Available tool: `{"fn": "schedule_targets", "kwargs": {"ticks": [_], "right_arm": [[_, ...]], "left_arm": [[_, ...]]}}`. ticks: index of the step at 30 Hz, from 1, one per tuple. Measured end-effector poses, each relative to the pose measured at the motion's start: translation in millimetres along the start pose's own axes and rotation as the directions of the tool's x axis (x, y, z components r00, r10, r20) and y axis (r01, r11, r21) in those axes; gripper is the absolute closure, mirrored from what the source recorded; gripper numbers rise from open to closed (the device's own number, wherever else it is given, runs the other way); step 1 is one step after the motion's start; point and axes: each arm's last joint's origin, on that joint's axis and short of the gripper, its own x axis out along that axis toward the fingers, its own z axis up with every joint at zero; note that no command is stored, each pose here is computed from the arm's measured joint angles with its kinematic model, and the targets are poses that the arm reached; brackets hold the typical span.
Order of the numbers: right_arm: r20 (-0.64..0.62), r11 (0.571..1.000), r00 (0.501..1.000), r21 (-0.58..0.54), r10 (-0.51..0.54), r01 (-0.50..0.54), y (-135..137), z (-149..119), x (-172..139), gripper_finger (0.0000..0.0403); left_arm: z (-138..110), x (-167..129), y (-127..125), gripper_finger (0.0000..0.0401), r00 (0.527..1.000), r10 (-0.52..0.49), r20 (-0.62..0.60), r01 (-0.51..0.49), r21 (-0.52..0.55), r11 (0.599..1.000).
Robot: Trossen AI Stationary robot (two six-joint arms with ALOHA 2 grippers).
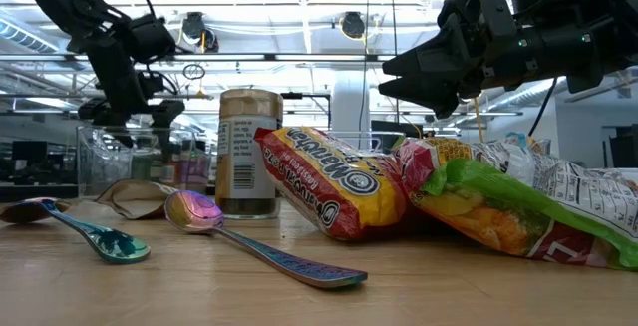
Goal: Pick & Place Food Item
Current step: Put the blue baby spoon into the middle transparent bin
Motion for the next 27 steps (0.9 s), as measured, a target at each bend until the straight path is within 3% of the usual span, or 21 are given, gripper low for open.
{"fn": "schedule_targets", "kwargs": {"ticks": [9, 17, 20, 25, 27], "right_arm": [[0.000, 1.000, 1.000, 0.000, 0.000, 0.000, 0.1, 0.0, 0.0, 0.0190], [0.004, 1.000, 1.000, -0.018, -0.009, 0.009, -0.6, 0.3, 0.1, 0.0190], [0.015, 1.000, 1.000, -0.017, -0.026, 0.026, -1.4, 1.2, 0.1, 0.0190], [0.042, 0.999, 0.998, -0.010, -0.038, 0.038, -5.4, 4.5, 0.8, 0.0190], [0.064, 0.999, 0.997, -0.005, -0.043, 0.043, -7.3, 7.0, 1.1, 0.0190]], "left_arm": [[5.5, -33.5, -0.9, 0.0032, 0.969, -0.225, 0.102, 0.224, 0.020, 0.974], [13.3, -68.1, -2.7, 0.0054, 0.866, -0.413, 0.281, 0.400, 0.105, 0.910], [16.5, -80.4, -7.9, 0.0060, 0.768, -0.556, 0.318, 0.524, 0.187, 0.831], [14.5, -92.2, -25.5, 0.0058, 0.534, -0.820, 0.206, 0.744, 0.346, 0.571], [10.8, -92.5, -33.1, 0.0055, 0.493, -0.857, 0.148, 0.780, 0.361, 0.511]]}}
